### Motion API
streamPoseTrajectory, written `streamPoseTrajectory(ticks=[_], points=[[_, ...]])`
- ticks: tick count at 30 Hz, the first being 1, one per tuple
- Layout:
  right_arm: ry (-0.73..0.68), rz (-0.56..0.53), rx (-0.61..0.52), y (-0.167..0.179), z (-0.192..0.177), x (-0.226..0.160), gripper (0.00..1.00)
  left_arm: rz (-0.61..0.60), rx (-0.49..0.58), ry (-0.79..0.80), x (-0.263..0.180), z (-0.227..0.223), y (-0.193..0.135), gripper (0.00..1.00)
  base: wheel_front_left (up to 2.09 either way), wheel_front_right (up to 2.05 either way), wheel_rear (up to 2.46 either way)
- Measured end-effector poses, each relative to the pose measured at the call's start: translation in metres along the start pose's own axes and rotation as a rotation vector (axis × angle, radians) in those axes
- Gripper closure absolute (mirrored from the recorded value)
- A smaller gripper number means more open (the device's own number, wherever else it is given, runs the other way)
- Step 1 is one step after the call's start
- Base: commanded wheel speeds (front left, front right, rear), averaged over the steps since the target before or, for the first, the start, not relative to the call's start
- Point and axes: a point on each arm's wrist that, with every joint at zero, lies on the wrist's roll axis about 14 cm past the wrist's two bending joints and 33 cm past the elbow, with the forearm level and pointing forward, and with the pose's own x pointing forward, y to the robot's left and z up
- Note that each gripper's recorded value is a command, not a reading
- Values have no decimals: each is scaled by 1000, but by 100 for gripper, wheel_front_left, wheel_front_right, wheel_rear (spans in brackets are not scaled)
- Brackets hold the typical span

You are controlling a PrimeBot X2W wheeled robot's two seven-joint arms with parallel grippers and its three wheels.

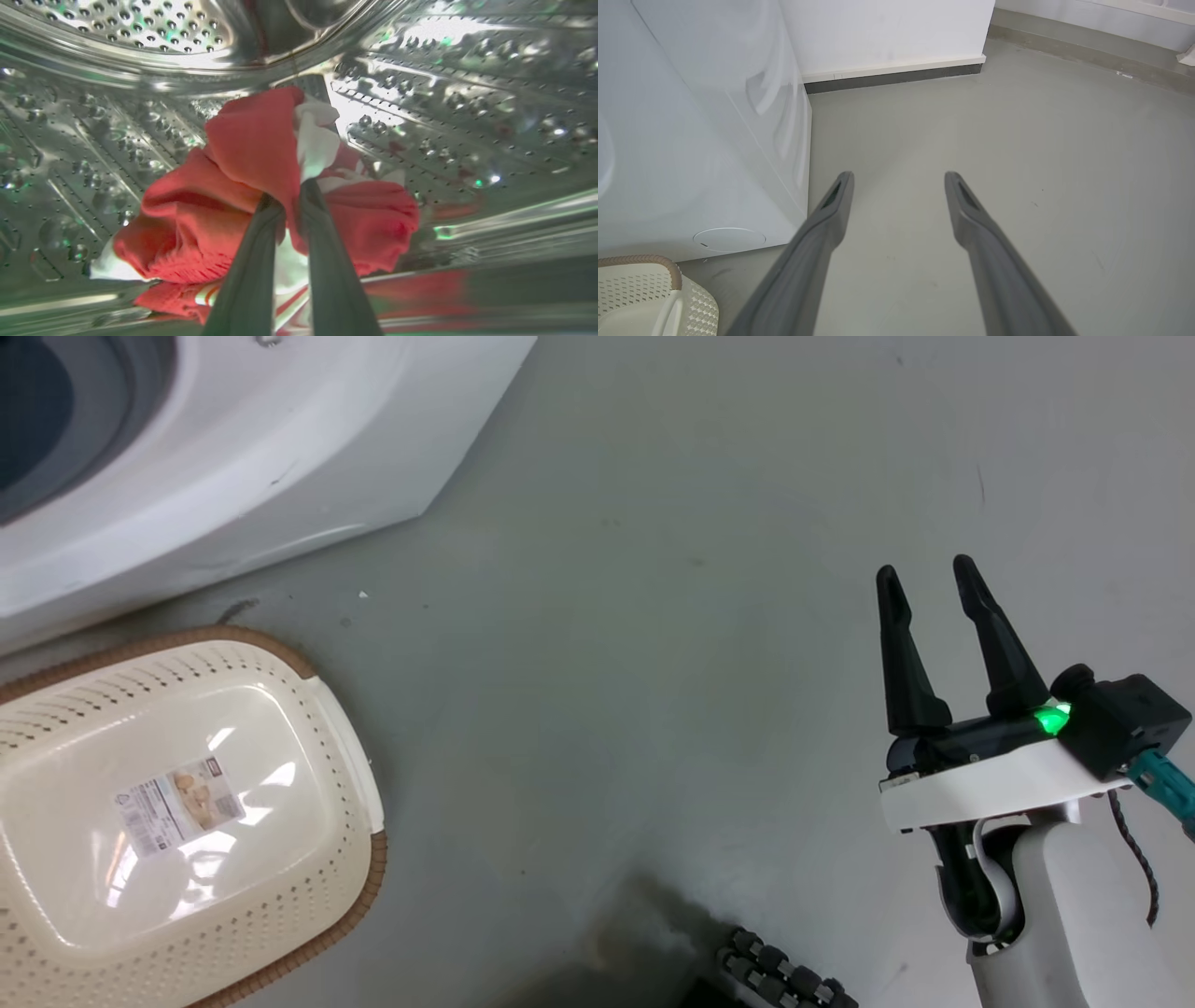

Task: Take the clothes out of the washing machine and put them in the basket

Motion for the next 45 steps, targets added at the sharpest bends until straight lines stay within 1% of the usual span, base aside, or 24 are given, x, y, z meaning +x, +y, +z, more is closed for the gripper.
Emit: streamPoseTrajectory(ticks=[5,9,15,20,22,34,42,45], points=[[-33,-11,-8,-5,13,-8,0,13,-50,-118,-16,7,0,100,0,0,0],[-59,-14,-8,-7,22,-17,0,20,-70,-189,-34,9,2,100,0,0,0],[-102,-29,-8,-14,36,-35,0,29,-95,-298,-70,20,6,100,0,0,0],[-128,-20,0,-12,43,-49,0,27,-101,-385,-105,33,10,100,0,0,0],[-138,-14,6,-11,46,-54,0,32,-106,-408,-119,34,12,100,0,0,0],[-213,32,28,1,65,-73,0,46,-123,-632,-215,69,23,100,0,0,0],[-234,87,22,18,76,-71,0,69,-153,-727,-272,65,26,100,0,0,0],[-224,108,17,25,75,-70,0,78,-164,-750,-293,58,23,100,0,0,0]])
